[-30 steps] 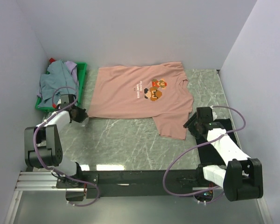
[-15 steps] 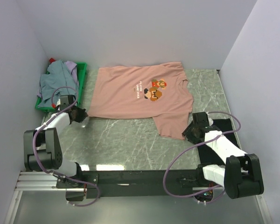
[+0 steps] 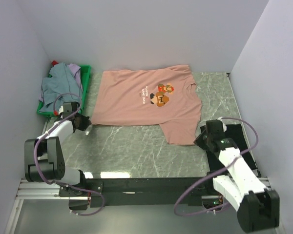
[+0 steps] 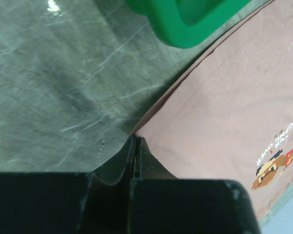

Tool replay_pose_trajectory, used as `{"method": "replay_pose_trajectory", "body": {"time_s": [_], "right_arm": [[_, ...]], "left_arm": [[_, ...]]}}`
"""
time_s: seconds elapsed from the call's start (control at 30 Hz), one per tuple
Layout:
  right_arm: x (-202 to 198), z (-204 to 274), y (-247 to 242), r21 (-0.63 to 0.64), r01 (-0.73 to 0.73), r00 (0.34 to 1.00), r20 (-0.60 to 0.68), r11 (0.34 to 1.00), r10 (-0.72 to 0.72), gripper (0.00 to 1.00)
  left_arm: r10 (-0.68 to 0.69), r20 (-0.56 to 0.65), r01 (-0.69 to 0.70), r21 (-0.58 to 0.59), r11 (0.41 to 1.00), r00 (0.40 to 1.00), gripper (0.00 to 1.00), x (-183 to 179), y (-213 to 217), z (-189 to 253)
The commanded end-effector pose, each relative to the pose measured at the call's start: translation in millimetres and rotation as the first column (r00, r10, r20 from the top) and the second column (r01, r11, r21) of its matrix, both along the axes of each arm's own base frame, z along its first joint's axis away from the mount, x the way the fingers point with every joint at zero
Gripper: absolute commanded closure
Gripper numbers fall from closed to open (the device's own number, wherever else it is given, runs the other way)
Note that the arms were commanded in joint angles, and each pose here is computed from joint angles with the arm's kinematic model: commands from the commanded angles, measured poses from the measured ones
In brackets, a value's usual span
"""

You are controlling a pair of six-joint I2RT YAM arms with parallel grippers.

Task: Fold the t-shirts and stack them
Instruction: Flatten the tshirt out

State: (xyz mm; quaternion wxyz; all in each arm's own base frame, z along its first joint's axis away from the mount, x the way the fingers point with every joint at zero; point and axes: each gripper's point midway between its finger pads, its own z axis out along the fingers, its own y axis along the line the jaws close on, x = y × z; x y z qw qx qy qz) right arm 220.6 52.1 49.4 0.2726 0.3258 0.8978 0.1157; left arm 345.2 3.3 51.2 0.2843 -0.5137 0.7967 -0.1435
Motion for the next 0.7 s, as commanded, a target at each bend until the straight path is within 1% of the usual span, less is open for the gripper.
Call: {"method": "replay_pose_trajectory", "body": {"time_s": [0.0, 0.13, 0.2, 0.27, 0.4, 0.5, 0.67], "right_arm": [[-21.0, 11.7, 9.0, 0.038, -0.058, 0.998, 0.000, 0.998, 0.058, 1.00], [-36.9, 22.2, 18.4, 0.116, -0.054, 0.998, 0.026, 0.992, 0.051, 1.00], [-39.3, 34.7, 18.2, 0.122, -0.053, 0.998, 0.051, 0.991, 0.047, 1.00], [-47.5, 46.0, 15.1, 0.118, -0.044, 0.997, 0.073, 0.992, 0.035, 1.00], [-58.2, 79.8, 7.2, 0.096, -0.030, 0.991, 0.134, 0.995, 0.017, 1.00], [-69.0, 92.3, 5.0, 0.099, -0.025, 0.988, 0.154, 0.995, 0.009, 1.00], [-85.2, 96.7, 0.0, 0.089, -0.014, 0.986, 0.165, 0.996, -0.001, 1.00]], "left_arm": [[0.022, 0.005, -0.022, 0.069, 0.997, 1.000, 0.99, -9.3, 10.9, 4.2], [0.053, -0.014, -0.052, 0.101, 0.994, 0.998, 0.99, -20.8, 17.7, 3.1], [0.069, -0.032, -0.065, 0.111, 0.992, 0.997, 0.98, -27.7, 20.1, 2.7], [0.078, -0.057, -0.071, 0.125, 0.990, 0.995, 0.97, -34.6, 22.4, -0.3], [0.093, -0.068, -0.082, 0.149, 0.986, 0.993, 0.95, -45.1, 26.2, 2.4], [0.103, -0.062, -0.092, 0.163, 0.982, 0.993, 0.93, -54.6, 28.1, 5.7], [0.104, -0.041, -0.095, 0.181, 0.979, 0.994, 0.92, -67.3, 29.7, 12.5]]}}
